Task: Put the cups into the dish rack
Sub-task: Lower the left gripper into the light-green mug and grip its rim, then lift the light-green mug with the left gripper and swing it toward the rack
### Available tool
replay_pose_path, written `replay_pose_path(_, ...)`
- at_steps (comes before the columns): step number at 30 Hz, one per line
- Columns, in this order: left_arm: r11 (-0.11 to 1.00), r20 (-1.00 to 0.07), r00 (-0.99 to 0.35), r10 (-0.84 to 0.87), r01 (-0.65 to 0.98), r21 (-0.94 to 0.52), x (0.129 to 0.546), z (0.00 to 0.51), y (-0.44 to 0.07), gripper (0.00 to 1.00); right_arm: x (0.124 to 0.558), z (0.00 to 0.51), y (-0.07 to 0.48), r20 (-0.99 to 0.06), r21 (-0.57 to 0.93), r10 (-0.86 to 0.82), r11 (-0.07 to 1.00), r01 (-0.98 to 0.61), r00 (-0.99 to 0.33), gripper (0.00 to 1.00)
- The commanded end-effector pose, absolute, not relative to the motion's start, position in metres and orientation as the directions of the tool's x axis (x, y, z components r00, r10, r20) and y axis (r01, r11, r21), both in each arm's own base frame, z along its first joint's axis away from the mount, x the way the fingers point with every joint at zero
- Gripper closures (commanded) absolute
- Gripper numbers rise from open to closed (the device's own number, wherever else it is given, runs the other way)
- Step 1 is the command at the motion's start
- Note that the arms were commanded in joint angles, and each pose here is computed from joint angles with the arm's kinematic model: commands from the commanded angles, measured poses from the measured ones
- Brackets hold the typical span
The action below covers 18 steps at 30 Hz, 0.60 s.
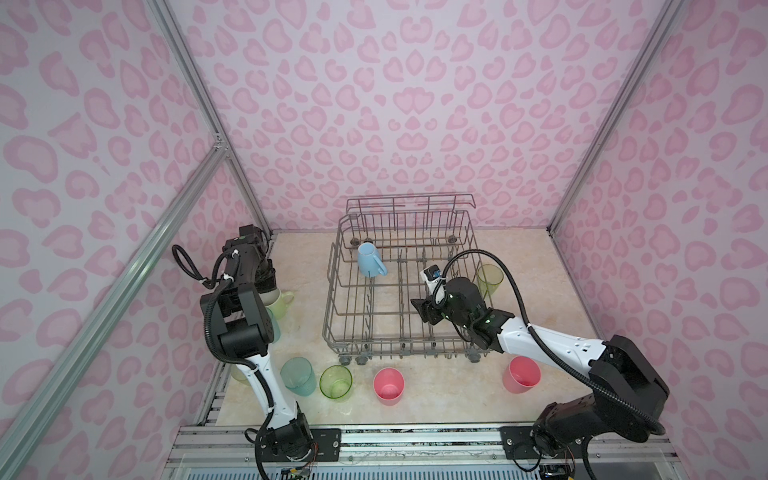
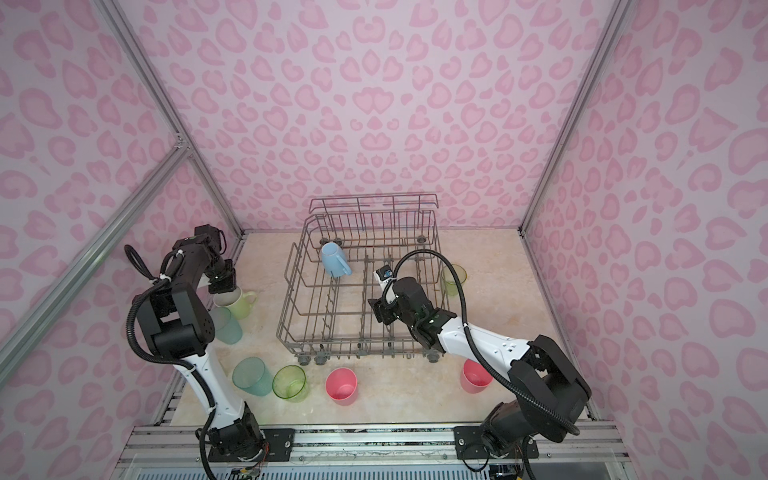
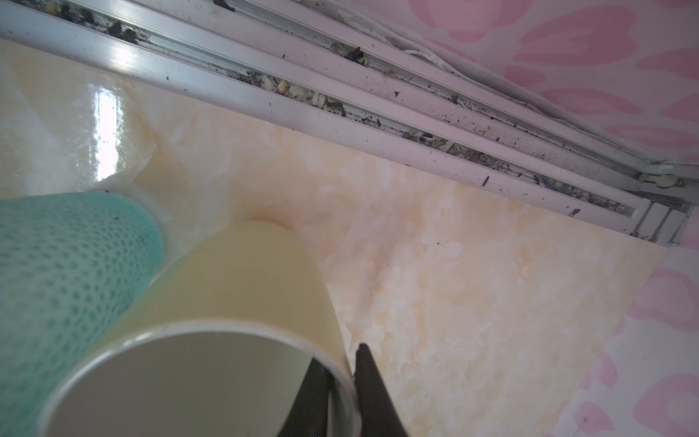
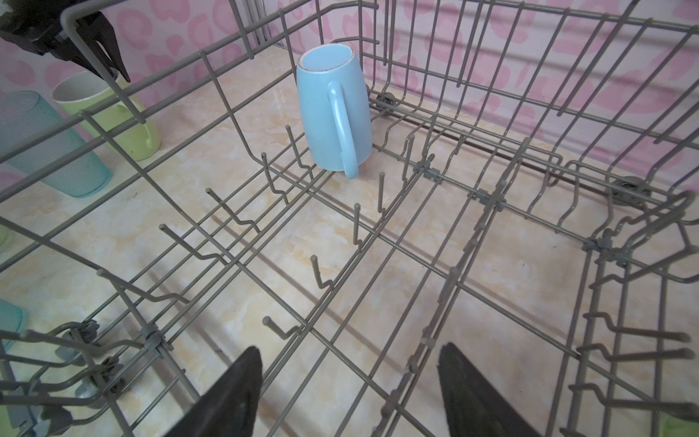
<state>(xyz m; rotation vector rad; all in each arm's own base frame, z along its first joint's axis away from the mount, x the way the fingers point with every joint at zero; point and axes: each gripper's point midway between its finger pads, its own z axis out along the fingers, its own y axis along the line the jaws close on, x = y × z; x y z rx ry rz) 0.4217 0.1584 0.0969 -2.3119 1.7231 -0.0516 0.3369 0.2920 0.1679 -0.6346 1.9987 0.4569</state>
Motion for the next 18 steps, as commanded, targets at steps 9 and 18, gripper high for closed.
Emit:
replay_pose_path(9, -0.193, -0.089, 0.227, -0.970, -0.938, -0.288, 0.439, 0.106, 0.138, 0.89, 0.335, 0.184, 0.289, -0.891, 0.045, -0.235, 0.805, -0.591, -0.388, 0.27)
replay_pose_path(18, -0.103, -0.083, 0.143, -0.986, -0.923, -0.372, 0.455, 0.132, 0.120, 0.88, 0.333, 0.194, 0.295, -0.894, 0.100, -0.188, 0.800, -0.592, -0.406, 0.27)
